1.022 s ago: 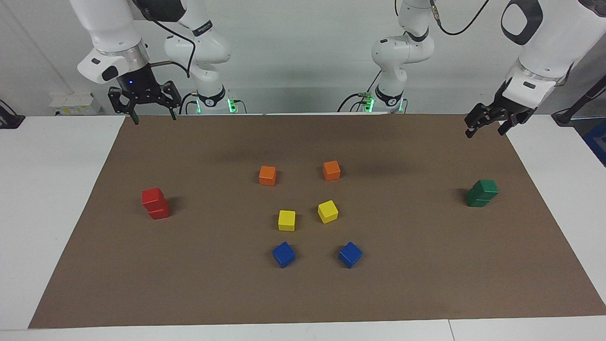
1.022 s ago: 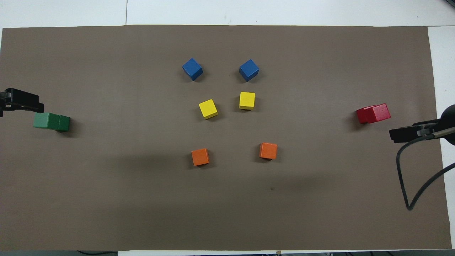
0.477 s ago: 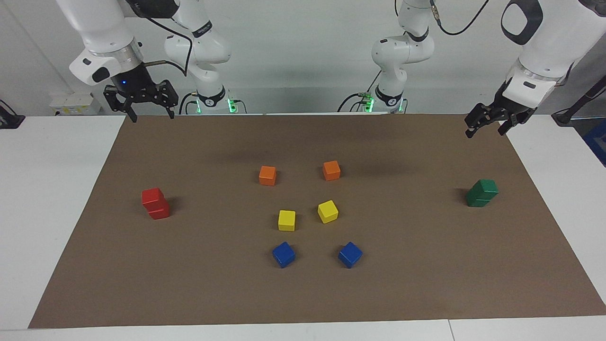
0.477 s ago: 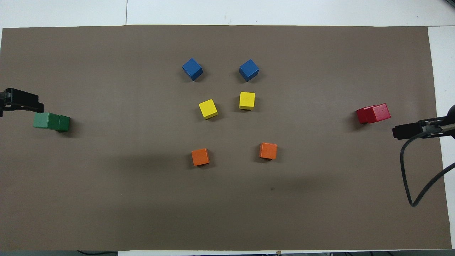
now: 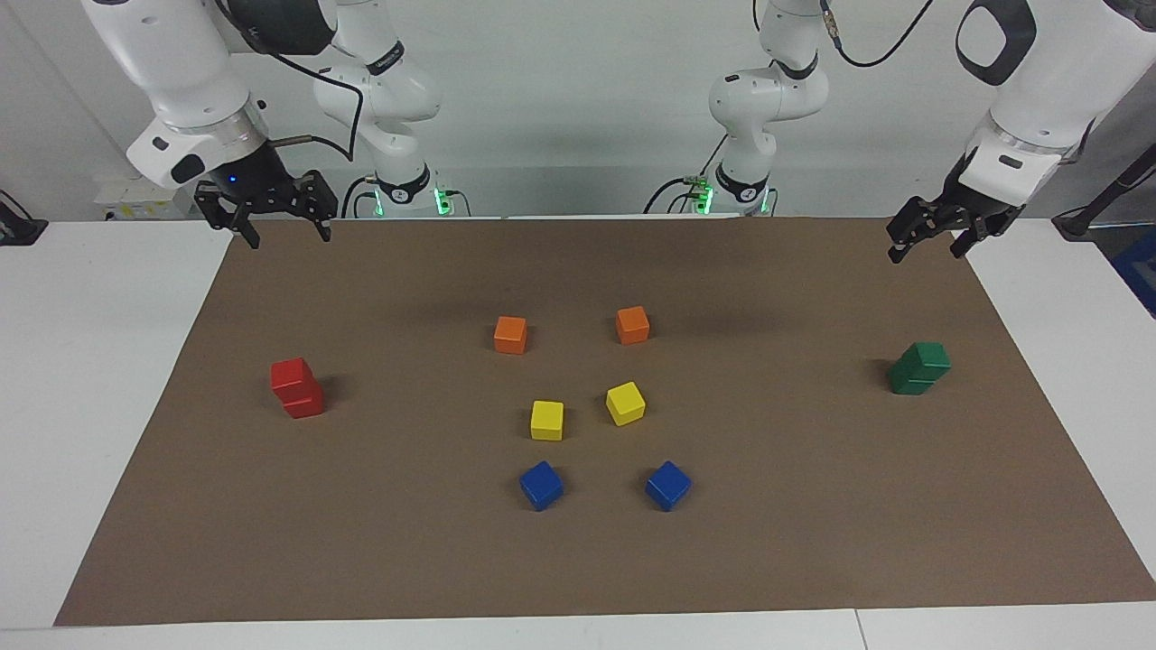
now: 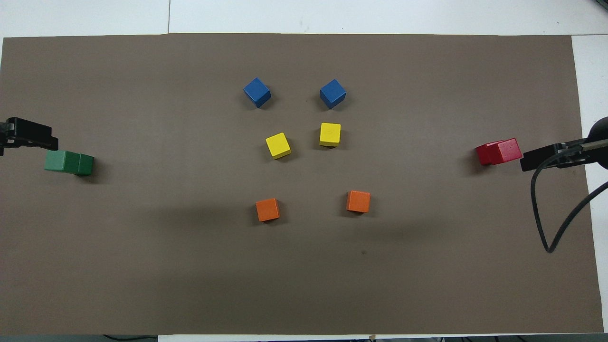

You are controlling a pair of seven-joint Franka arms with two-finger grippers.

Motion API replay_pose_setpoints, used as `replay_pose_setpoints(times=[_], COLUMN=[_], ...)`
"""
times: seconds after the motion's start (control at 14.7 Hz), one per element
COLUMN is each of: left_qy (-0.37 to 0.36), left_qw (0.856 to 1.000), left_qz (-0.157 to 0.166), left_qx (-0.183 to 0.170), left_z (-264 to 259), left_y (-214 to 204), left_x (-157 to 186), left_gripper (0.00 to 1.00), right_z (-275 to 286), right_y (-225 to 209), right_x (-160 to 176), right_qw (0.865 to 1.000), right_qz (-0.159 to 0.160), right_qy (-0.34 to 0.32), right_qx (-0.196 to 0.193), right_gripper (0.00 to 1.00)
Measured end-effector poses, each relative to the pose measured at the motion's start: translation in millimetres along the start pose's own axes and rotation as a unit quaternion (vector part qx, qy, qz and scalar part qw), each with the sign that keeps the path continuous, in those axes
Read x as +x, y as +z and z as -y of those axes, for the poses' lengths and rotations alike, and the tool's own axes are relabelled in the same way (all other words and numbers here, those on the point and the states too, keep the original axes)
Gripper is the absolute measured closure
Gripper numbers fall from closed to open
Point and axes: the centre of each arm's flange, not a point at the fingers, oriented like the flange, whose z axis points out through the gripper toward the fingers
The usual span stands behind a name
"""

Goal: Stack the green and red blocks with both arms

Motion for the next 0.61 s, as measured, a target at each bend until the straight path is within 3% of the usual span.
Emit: replay_pose_setpoints(times=[0.61], left_qy=[0.000], left_qw=[1.000], left_qz=[0.000], left_qx=[0.000], left_z=[0.4], left_y=[-0.1], left_x=[0.0], left_gripper=[0.00], right_z=[-0.1], right_y=[-0.4], right_x=[-0.2], right_qw=[1.000], right_qz=[0.001], right_qy=[0.000], right_qx=[0.000], right_gripper=[0.00])
